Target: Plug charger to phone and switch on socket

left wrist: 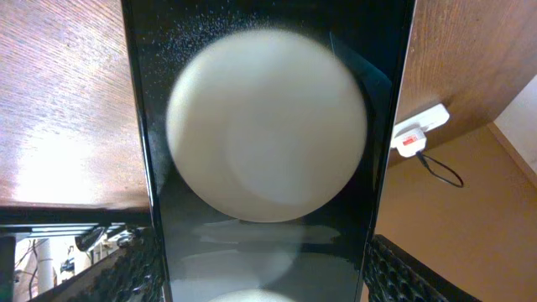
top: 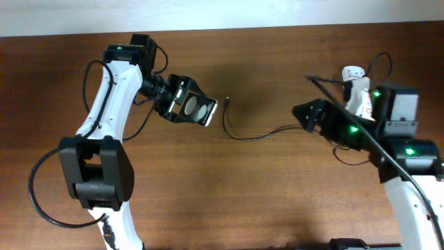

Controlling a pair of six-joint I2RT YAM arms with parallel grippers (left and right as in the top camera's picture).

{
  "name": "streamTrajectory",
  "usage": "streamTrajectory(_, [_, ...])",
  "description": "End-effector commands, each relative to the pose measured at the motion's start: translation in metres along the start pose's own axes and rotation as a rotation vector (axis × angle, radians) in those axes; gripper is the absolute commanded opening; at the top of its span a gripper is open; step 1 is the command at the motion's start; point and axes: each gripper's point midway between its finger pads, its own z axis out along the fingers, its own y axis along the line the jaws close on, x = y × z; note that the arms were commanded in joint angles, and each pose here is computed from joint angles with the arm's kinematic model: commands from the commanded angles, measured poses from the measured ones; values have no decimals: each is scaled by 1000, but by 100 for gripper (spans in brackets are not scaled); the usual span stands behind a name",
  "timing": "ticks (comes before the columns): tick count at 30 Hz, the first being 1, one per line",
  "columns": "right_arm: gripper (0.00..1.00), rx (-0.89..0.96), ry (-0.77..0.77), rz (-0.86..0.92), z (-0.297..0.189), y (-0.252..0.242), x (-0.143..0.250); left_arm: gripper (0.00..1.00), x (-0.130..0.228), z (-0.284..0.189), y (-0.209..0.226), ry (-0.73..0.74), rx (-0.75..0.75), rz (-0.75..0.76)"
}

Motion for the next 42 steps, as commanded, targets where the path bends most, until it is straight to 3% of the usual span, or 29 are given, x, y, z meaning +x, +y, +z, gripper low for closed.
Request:
streamTrajectory(1, [96,-72,34,-75,13,31,6,0,16,-13,-12,-6,41,32])
streamTrajectory(16, [91,-170,148,-124,82,80,32,0,22,-3,-11,-19,7,28])
streamTrajectory(42, [90,-73,112,-63,101,77,36,0,20,13,-16,-114,-31,39])
